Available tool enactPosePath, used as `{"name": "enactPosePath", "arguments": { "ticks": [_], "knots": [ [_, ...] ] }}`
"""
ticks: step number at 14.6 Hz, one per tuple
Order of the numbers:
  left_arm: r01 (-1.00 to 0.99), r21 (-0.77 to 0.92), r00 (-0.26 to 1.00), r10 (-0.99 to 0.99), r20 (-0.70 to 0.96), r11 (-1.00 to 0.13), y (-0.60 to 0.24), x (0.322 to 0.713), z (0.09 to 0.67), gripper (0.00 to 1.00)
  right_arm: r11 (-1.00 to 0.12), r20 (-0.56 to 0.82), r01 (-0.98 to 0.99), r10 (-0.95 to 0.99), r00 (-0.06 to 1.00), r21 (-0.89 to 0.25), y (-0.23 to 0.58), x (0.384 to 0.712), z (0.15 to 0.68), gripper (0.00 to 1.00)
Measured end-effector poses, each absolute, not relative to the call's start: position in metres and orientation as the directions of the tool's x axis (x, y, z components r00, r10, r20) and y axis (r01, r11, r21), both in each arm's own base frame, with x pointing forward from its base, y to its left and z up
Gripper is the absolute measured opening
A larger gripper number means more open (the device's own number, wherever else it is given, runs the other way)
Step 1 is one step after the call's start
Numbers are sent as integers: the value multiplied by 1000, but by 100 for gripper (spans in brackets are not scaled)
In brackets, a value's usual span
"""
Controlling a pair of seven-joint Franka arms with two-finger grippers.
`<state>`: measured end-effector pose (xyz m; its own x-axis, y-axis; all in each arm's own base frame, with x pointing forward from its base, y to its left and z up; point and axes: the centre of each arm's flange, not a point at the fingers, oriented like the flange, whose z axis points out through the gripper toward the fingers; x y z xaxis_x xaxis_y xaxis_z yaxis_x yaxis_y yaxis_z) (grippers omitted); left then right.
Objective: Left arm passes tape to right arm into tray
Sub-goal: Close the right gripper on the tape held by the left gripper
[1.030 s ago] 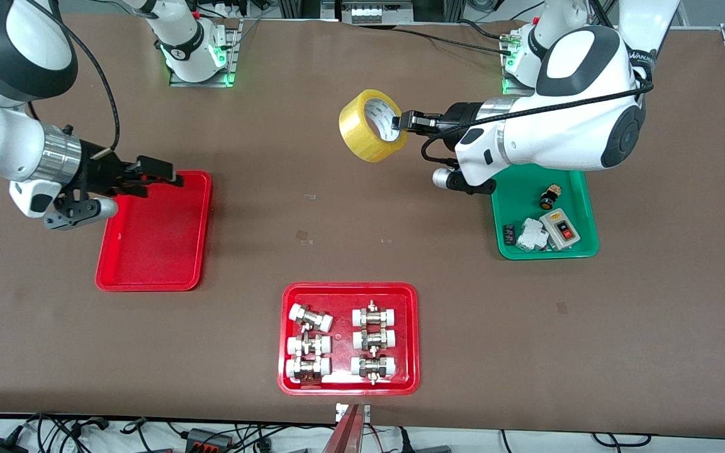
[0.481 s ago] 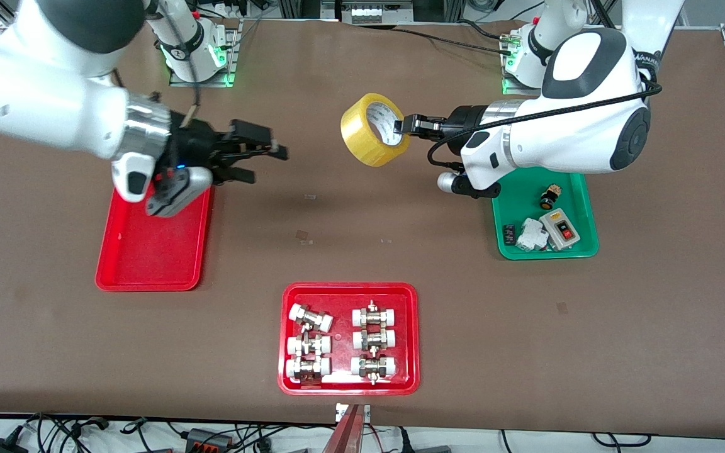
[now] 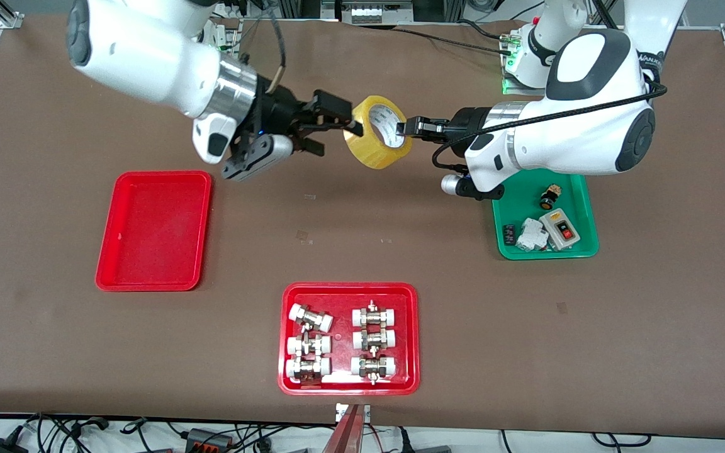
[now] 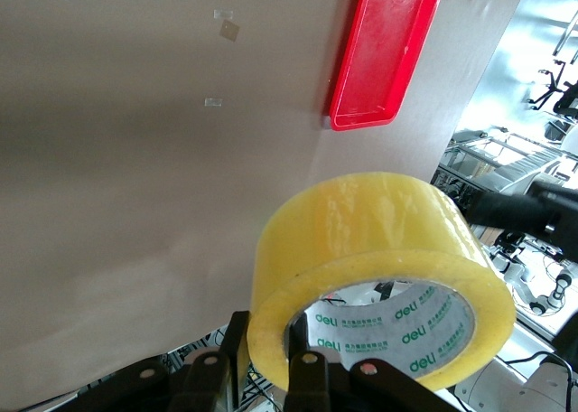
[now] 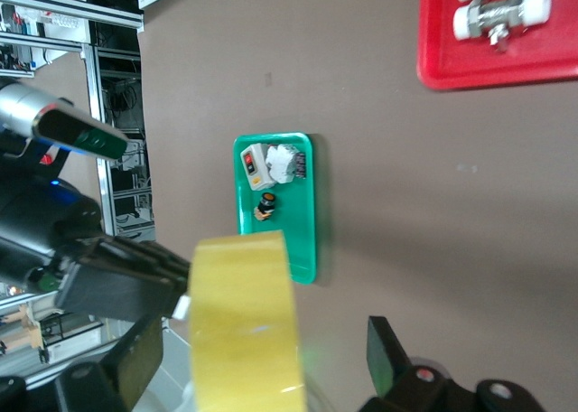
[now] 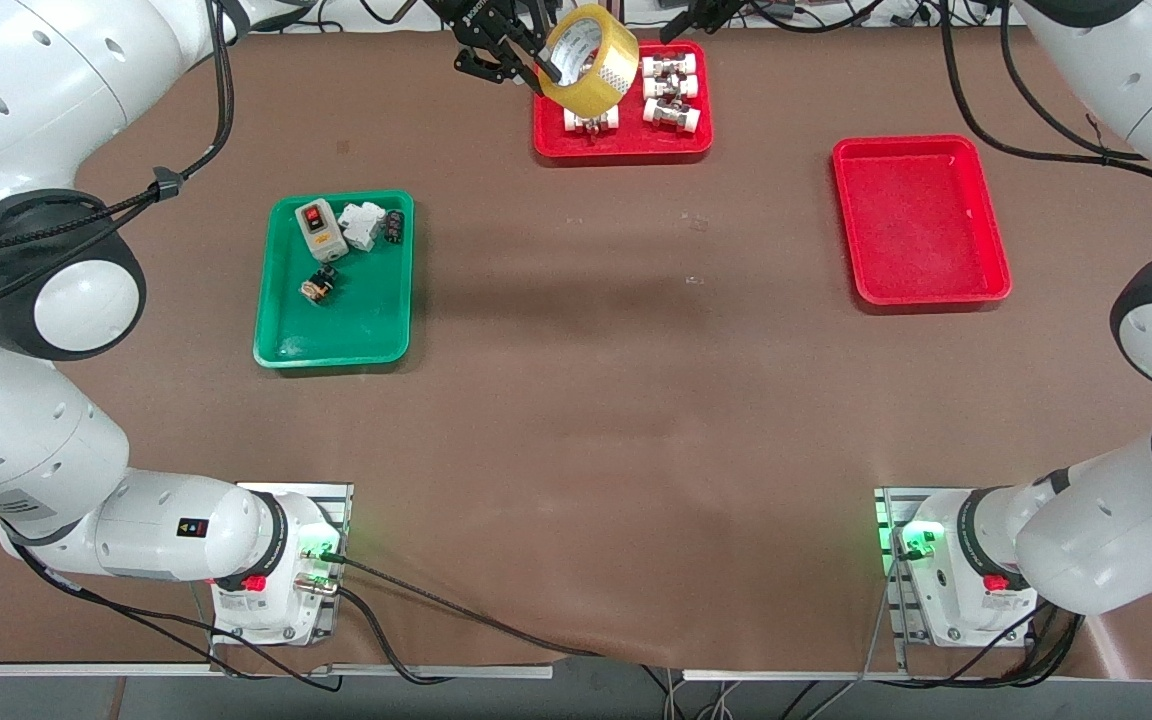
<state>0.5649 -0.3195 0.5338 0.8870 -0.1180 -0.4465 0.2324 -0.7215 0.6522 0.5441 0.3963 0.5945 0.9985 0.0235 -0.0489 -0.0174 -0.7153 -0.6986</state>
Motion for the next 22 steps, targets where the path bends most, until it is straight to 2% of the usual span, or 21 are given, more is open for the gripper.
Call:
{"name": "enactPosePath", "arguments": {
  "ticks": [3, 22],
  "knots": [
    [233, 652, 887, -117, -446, -721, -319, 565, 534, 21, -716, -46, -12, 28, 999, -698, 411, 534, 596, 100],
    [240, 652, 887, -109, -448, -720, -312, 569, 534, 21, -745, -36, -4, 27, 999, -667, 410, 540, 584, 100]
  ]
}}
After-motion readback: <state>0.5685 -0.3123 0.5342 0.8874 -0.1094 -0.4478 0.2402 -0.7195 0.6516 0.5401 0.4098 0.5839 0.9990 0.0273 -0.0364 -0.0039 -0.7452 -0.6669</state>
